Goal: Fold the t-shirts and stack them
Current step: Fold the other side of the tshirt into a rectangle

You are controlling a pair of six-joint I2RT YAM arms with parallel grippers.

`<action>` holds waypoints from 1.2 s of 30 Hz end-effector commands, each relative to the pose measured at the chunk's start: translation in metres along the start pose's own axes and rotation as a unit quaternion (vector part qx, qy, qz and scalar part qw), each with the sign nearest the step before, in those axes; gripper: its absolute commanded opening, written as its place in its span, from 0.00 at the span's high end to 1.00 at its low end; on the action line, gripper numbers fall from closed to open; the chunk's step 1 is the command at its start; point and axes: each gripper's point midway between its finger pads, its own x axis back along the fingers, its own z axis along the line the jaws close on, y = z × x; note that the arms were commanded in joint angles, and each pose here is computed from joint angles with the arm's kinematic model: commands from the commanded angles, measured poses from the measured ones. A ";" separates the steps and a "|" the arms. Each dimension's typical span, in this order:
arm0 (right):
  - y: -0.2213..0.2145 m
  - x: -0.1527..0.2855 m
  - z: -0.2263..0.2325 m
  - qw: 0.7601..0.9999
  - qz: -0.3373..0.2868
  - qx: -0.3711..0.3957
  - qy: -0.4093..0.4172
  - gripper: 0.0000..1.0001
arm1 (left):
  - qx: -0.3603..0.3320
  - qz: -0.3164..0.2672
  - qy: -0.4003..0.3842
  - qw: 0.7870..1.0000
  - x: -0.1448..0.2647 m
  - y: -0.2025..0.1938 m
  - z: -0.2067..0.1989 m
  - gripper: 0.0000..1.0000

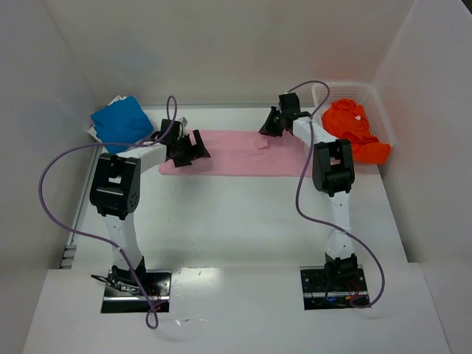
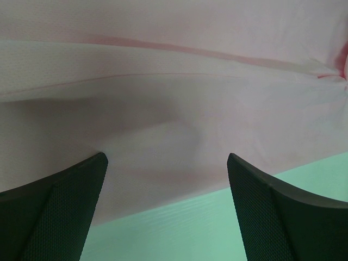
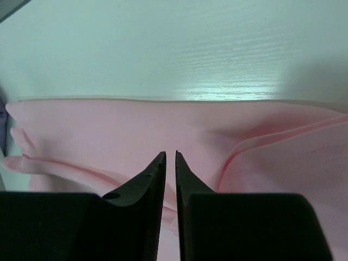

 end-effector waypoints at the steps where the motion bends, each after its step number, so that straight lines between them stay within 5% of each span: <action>1: 0.020 0.012 0.026 1.000 -0.022 0.007 0.018 0.83 | -0.009 0.004 0.012 1.000 -0.005 0.003 0.011 0.01; 10: 0.037 0.074 0.022 0.996 -0.076 0.027 -0.023 0.82 | -0.013 -0.004 0.006 1.000 0.002 0.010 0.009 0.01; 12: 0.035 0.087 0.022 0.996 -0.081 0.032 -0.027 0.89 | -0.013 -0.004 0.006 1.000 0.002 0.010 0.009 0.01; 14: 0.013 0.084 0.002 0.997 -0.052 0.037 -0.053 0.99 | -0.013 -0.004 0.006 1.000 0.002 0.010 0.009 0.01; 22: -0.048 0.068 -0.047 0.994 0.012 0.037 -0.104 0.99 | -0.017 -0.003 0.006 1.000 0.004 0.009 0.009 0.01; 36: -0.043 0.030 -0.046 0.994 0.018 0.039 -0.099 0.99 | -0.022 -0.003 0.006 1.000 0.004 0.009 0.009 0.01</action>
